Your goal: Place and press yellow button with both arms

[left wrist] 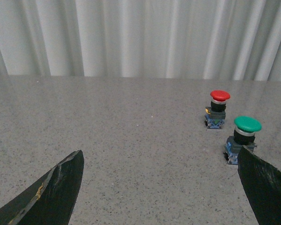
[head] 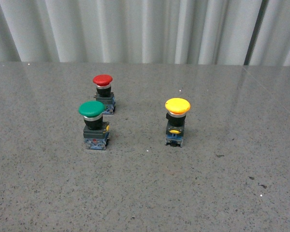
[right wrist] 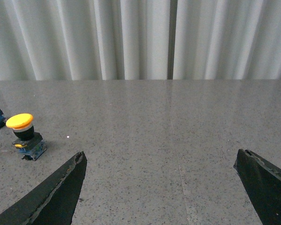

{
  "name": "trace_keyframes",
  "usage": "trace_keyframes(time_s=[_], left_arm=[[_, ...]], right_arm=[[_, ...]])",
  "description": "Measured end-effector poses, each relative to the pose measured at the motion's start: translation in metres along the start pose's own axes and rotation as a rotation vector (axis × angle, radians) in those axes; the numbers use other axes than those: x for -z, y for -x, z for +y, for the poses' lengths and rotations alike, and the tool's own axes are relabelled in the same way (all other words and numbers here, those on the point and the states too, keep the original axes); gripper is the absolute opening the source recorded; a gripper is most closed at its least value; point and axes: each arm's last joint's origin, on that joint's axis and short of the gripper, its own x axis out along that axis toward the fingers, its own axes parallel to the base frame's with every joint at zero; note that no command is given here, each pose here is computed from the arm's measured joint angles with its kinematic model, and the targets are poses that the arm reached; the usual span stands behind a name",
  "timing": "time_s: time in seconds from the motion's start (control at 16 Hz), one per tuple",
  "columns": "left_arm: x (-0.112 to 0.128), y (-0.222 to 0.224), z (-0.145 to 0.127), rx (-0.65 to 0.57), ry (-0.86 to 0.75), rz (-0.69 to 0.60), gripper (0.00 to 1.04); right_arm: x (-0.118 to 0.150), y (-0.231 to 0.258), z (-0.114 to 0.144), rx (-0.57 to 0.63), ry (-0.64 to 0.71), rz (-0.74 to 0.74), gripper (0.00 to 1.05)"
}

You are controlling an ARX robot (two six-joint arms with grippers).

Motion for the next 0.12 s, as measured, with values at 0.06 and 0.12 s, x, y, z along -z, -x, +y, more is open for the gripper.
trace_keyframes(time_s=[0.06, 0.12], left_arm=[[0.0, 0.0, 0.0, 0.0, 0.0, 0.0, 0.98], [0.0, 0.0, 0.0, 0.0, 0.0, 0.0, 0.98]], right_arm=[[0.0, 0.0, 0.0, 0.0, 0.0, 0.0, 0.98], [0.0, 0.0, 0.0, 0.0, 0.0, 0.0, 0.98]])
